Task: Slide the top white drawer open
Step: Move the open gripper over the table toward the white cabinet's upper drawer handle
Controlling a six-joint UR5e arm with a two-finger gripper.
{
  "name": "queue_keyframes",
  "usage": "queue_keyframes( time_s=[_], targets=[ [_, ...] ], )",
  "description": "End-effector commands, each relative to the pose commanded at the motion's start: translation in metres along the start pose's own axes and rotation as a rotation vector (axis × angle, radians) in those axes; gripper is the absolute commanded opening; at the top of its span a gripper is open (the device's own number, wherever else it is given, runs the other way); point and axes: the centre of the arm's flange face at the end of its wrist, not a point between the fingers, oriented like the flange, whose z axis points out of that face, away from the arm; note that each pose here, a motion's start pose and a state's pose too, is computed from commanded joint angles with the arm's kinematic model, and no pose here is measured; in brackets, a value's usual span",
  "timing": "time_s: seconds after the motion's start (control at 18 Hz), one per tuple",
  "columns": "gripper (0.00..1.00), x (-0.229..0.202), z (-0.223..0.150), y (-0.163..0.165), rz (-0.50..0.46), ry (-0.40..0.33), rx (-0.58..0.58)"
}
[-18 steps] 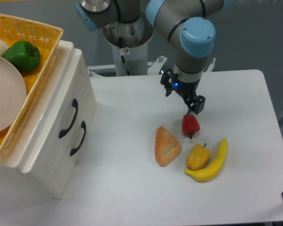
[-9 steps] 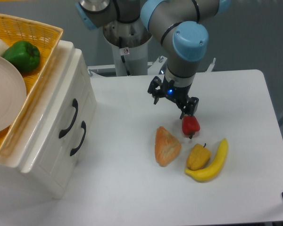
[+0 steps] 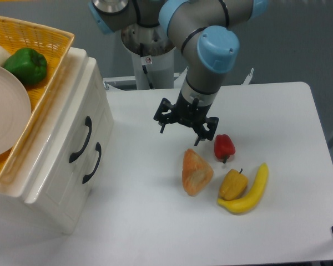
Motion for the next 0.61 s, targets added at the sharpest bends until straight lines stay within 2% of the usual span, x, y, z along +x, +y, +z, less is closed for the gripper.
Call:
queue_keyframes(
  time_s=[0.28,0.61],
  targets=[
    [1.00,0.033,0.005,-0.018,-0.028,0.001,-0.011],
    [1.00,0.064,0.024,-0.029,0.018,0.039,-0.082]
  ],
)
